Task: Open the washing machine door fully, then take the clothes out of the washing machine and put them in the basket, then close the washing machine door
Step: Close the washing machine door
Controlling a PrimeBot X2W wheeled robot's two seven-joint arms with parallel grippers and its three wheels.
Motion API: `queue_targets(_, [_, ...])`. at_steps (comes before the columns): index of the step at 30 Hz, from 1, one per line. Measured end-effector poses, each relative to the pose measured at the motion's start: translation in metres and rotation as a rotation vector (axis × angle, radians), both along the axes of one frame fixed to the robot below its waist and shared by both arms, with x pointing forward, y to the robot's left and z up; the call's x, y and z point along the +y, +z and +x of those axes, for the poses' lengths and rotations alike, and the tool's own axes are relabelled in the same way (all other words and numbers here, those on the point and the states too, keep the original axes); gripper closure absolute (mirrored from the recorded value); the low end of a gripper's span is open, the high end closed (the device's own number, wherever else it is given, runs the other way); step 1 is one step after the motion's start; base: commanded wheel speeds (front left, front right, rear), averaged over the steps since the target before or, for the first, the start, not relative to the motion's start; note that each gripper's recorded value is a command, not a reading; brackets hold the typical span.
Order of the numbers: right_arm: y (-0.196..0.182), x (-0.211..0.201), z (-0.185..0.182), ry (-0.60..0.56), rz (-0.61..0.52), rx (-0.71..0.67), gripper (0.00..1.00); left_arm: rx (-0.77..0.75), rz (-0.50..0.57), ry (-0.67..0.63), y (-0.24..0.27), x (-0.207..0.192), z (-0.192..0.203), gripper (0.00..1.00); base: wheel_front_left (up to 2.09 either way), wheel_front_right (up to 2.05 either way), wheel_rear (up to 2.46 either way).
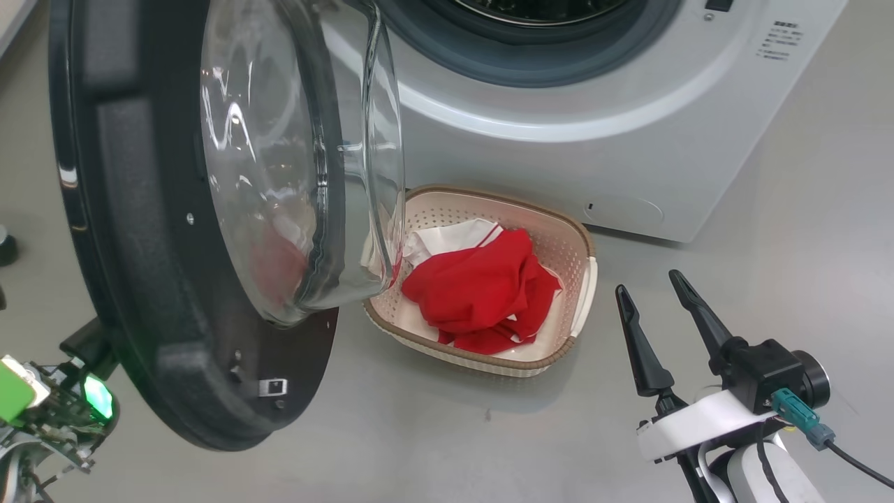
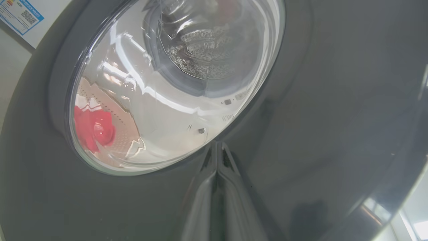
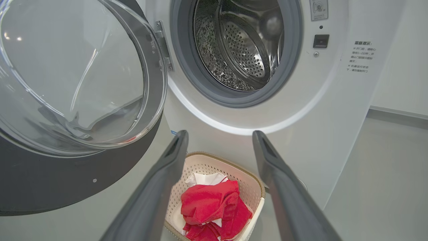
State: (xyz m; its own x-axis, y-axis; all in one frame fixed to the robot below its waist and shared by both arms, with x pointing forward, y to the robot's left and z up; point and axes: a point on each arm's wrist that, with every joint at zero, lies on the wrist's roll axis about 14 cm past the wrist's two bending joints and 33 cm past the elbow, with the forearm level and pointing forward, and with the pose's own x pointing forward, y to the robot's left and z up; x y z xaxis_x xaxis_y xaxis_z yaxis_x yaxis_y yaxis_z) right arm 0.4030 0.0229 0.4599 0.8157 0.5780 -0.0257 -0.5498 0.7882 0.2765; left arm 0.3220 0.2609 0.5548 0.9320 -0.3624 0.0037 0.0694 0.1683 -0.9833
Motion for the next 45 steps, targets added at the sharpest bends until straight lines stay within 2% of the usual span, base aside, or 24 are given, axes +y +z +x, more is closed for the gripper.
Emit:
queue_targets(17, [0.002,-0.039,0.004,-0.136,0.007,-0.001,0.00,-0.005,-0.053,-0.211,-0.009,-0.062,0.031,1.00,0.00,0.00,0.00])
queue_targets(45, [-0.004,-0.122,-0.014,-0.387,-0.011,0.042,0.00,0.038,-0.114,-0.533,-0.026,-0.166,0.088,1.00,0.00,0.00,0.00])
